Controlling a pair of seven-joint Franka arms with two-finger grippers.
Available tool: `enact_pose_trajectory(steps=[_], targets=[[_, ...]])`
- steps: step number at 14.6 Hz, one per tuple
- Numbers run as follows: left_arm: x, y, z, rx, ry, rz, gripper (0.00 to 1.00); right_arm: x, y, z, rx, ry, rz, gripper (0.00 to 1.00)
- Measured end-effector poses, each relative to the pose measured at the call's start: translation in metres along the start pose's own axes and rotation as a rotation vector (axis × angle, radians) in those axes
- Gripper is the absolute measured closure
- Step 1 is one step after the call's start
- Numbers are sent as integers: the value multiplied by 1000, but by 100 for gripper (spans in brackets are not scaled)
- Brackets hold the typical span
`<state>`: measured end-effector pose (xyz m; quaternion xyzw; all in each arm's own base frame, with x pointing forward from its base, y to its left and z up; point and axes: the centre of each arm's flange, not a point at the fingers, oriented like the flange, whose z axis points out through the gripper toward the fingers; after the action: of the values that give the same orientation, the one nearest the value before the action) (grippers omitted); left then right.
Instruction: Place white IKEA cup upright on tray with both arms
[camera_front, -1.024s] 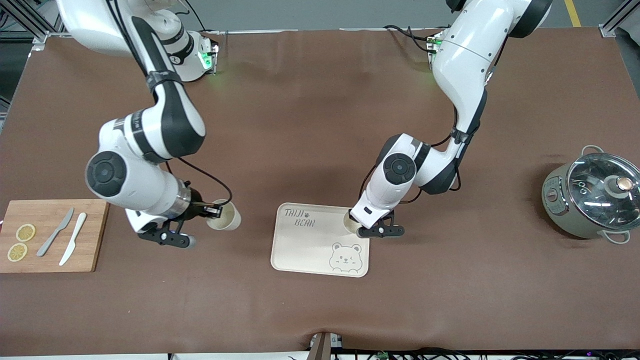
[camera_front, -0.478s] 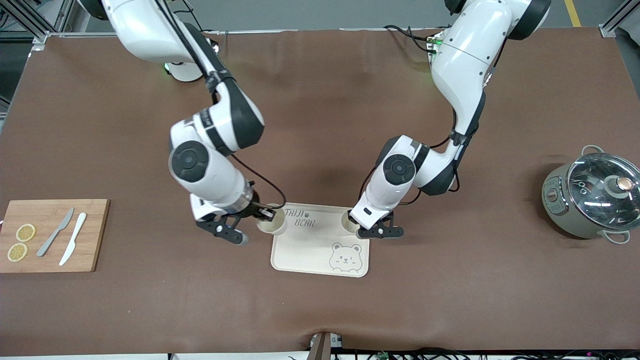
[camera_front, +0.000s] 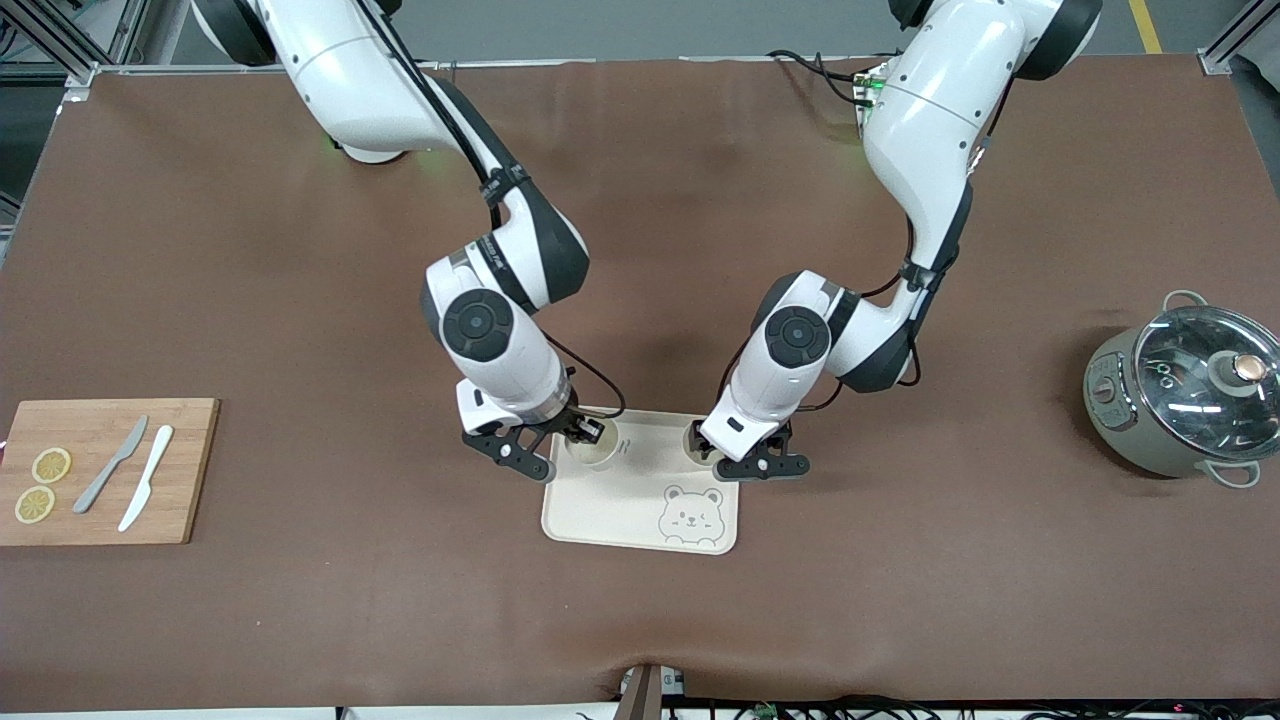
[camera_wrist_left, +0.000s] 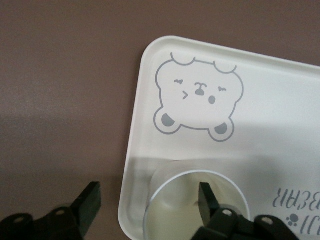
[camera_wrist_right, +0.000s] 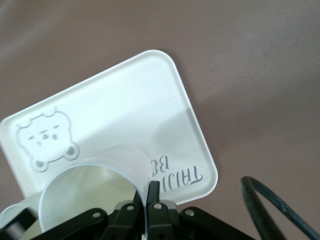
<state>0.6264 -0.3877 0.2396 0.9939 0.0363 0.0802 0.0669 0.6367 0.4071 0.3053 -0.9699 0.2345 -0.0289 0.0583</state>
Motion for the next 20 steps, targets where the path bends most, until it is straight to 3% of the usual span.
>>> enact_pose_trajectory(steps=[1,7,11,14,17,20], targets=[[2,2,-11,8,-8,-6,0,-1,-1,6,-10,18,-3,97],[30,-11,-121,74,-44,-41,0,-17,-2,44,47,70,4,97],[78,-89,-155,85,-20,-6,0,-23,0,60,35,67,8,97],[105,-157,-172,108,-40,67,0,-21,3,65,27,68,10,97],[122,-219,-207,123,-46,114,0,-21,3,68,22,68,13,97],[126,-247,-245,129,-30,116,0,-23,4,71,11,77,12,97]])
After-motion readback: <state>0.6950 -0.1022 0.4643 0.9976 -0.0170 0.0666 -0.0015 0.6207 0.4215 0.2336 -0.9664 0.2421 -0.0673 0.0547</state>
